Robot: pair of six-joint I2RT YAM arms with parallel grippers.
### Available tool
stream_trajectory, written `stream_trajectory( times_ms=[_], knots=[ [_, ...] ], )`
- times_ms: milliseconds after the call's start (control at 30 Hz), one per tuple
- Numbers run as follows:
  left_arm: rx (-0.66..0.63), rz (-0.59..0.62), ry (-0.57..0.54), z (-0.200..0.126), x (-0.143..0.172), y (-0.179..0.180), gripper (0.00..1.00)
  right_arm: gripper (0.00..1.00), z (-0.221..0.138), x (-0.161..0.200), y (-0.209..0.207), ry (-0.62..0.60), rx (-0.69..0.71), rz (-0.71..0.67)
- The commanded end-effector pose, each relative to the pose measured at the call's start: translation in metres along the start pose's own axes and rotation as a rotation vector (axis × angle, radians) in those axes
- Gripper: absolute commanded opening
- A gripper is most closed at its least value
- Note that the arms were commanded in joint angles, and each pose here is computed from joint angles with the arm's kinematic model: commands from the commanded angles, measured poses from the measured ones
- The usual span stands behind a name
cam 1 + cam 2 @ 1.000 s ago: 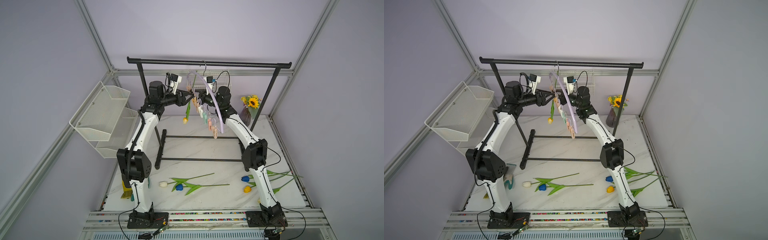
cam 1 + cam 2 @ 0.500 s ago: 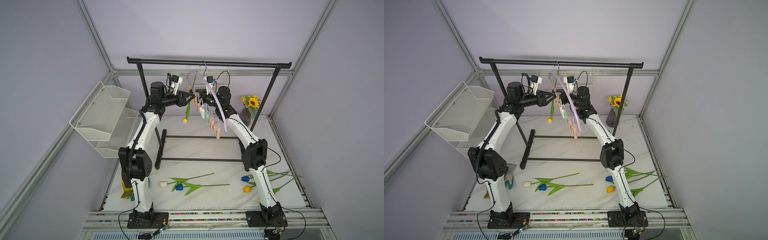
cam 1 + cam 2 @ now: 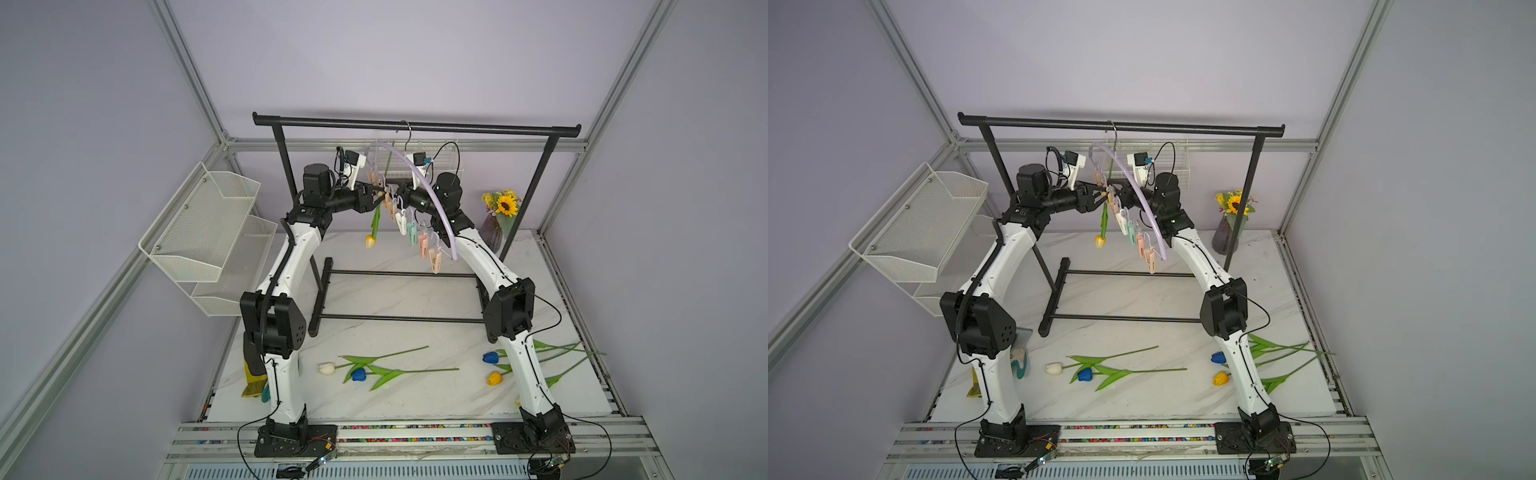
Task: Dry the flowers on a clothes hanger
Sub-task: Open the clamp at the hanger.
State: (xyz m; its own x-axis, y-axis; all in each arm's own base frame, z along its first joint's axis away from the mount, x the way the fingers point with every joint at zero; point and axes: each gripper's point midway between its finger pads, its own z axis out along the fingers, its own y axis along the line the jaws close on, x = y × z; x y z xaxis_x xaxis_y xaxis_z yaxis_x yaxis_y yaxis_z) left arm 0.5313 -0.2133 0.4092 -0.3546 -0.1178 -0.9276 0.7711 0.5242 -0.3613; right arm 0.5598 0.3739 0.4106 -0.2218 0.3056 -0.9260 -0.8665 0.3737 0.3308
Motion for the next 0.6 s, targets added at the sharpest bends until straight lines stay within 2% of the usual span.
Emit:
stream_trajectory(
  times_ms=[0, 333, 567],
  knots=[
    [0.019, 0.047, -0.046, -0.0043, -0.0219, -0.0148, 0.54, 0.00, -0.0011, -0.0169, 0.0188, -0.028, -0.042, -0.024],
    [0.009, 0.059, -0.046, -0.0075, -0.0258, -0.0189, 0.51, 0.00, -0.0023, -0.0176, 0.0199, -0.024, -0.039, -0.030],
    [0.011, 0.054, -0.043, -0.0087, -0.0262, -0.0204, 0.41, 0.00, -0.0035, -0.0177, 0.0200, -0.021, -0.031, -0.031]
  ],
)
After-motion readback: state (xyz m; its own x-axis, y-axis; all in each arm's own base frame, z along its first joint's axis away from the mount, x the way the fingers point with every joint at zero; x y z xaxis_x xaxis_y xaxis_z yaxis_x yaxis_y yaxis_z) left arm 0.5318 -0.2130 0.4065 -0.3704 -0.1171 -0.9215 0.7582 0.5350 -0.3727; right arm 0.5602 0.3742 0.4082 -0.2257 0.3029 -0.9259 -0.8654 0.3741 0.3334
